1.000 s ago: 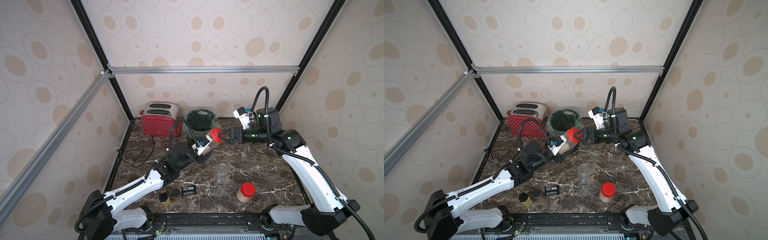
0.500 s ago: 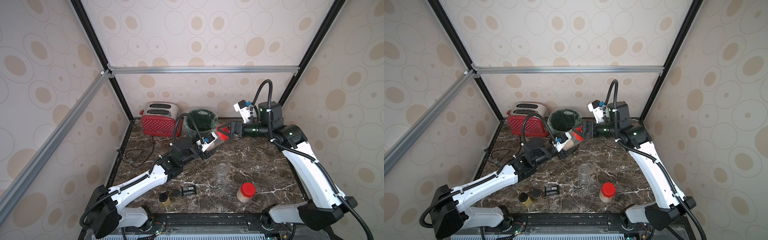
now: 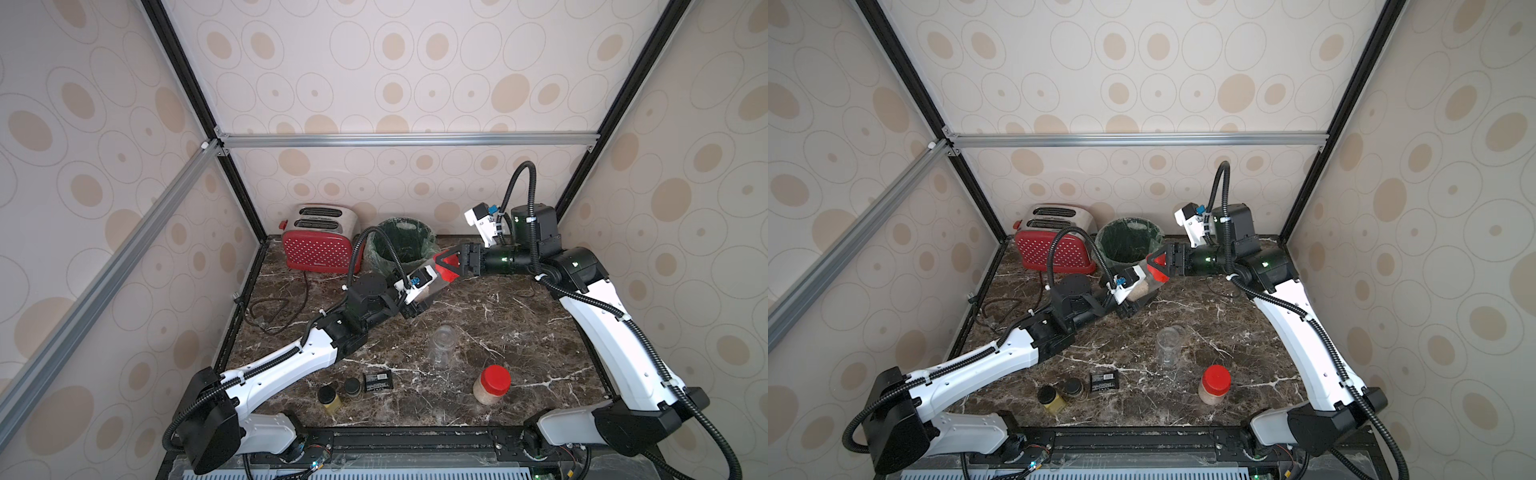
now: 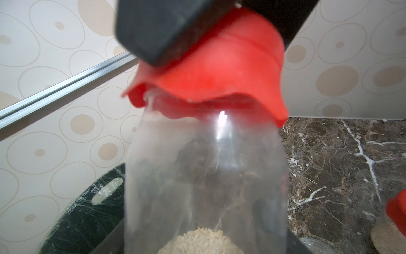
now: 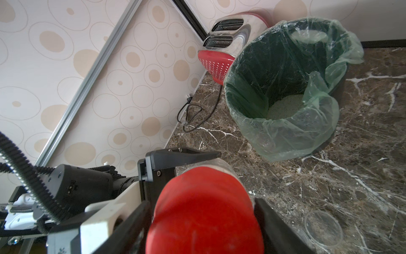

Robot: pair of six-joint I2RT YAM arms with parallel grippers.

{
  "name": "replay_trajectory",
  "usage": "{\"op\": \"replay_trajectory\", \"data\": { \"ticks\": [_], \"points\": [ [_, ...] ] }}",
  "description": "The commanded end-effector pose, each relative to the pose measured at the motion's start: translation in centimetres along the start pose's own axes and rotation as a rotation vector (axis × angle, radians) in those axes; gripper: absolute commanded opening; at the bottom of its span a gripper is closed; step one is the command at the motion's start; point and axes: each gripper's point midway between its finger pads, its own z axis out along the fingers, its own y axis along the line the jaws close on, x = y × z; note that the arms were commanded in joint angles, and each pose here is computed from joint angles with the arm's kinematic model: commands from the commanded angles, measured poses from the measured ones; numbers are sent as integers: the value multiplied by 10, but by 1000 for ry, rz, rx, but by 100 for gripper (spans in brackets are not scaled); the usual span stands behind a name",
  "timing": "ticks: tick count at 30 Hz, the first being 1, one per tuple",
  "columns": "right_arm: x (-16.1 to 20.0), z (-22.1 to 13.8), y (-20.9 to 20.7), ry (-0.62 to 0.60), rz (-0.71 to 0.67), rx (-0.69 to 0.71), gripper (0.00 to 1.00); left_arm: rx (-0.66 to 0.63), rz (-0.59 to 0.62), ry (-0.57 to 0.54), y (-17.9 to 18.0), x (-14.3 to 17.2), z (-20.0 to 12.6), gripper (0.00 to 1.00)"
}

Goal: Empty expired oatmeal from jars
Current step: Unscrew the lid from the jar.

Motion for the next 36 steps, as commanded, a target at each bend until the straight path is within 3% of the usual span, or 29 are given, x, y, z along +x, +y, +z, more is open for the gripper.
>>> {"op": "replay_trajectory", "data": {
  "ticks": [1, 3, 9, 15, 22, 32, 36],
  "points": [
    [-1, 2, 1, 14, 3, -12, 65, -18, 37, -62, 11, -24, 1, 64],
    [0, 4, 2, 30, 2, -25, 55, -19, 28, -60, 11, -22, 2, 64],
    [0, 4, 25, 42, -100, -166, 45, -14, 14, -60, 11, -21, 0, 64],
    [13, -10, 65, 83, -436, -418, 44, -2, -2, -68, 9, -22, -4, 64],
    [21, -25, 70, 63, -739, -438, 39, 32, -17, -63, 3, -21, -7, 64],
    [13, -21, 62, 29, -755, -431, 38, 42, -18, -50, -1, -15, -6, 63],
    [12, -17, 58, 34, -713, -426, 51, 41, -30, -54, -2, -14, -7, 63]
  ]
}}
